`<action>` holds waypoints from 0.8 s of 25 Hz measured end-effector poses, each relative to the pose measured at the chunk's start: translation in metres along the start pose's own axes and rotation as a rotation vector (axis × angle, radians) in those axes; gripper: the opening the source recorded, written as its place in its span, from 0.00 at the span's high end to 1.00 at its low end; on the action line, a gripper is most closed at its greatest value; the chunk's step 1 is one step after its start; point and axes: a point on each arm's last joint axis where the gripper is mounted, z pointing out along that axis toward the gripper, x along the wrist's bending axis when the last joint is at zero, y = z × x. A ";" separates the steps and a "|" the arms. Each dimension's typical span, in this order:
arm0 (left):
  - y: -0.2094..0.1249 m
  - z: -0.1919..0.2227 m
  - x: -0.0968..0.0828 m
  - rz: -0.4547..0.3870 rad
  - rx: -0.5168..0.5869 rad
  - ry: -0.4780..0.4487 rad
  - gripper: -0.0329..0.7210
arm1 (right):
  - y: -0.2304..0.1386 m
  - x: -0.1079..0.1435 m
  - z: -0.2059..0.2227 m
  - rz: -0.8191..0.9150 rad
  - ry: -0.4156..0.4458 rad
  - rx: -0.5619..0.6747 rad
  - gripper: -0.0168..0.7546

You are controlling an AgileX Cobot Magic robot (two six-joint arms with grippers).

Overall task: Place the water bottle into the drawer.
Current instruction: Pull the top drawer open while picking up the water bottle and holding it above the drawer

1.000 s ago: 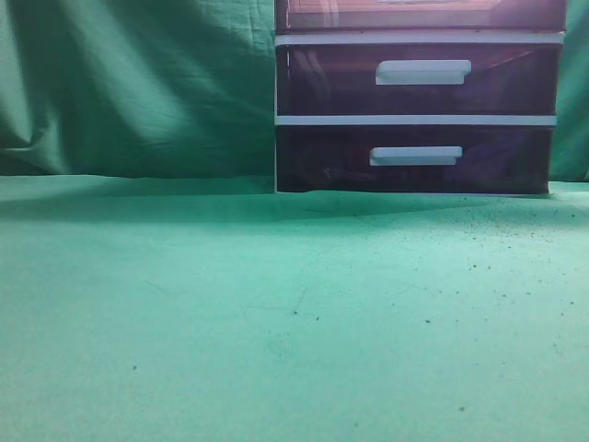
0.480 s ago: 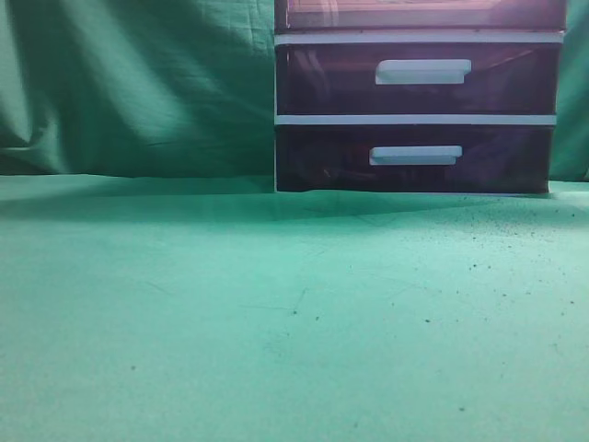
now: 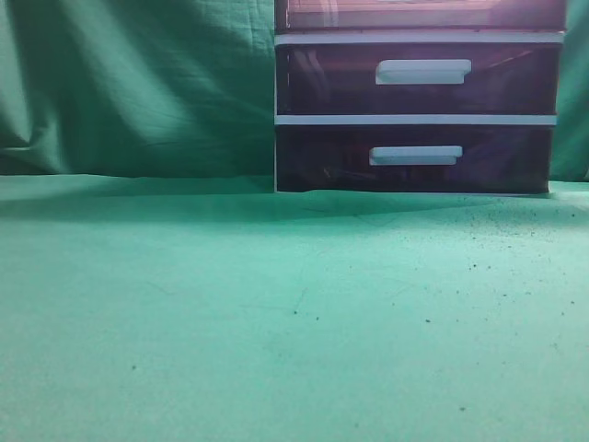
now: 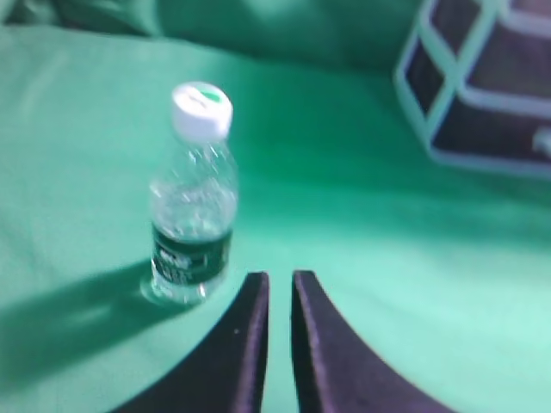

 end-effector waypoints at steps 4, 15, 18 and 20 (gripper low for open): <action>-0.006 0.026 0.000 0.050 0.151 0.004 0.78 | 0.000 0.000 0.000 0.000 0.000 0.000 0.98; 0.024 0.097 0.000 0.001 0.161 0.042 0.10 | 0.000 0.000 0.000 0.000 0.000 0.000 0.98; 0.027 0.116 0.000 -0.006 0.193 0.050 0.10 | 0.000 0.000 0.000 0.000 0.000 0.000 0.98; 0.029 0.129 0.001 -0.010 0.217 0.059 0.10 | 0.000 0.000 0.000 0.000 0.000 0.000 0.98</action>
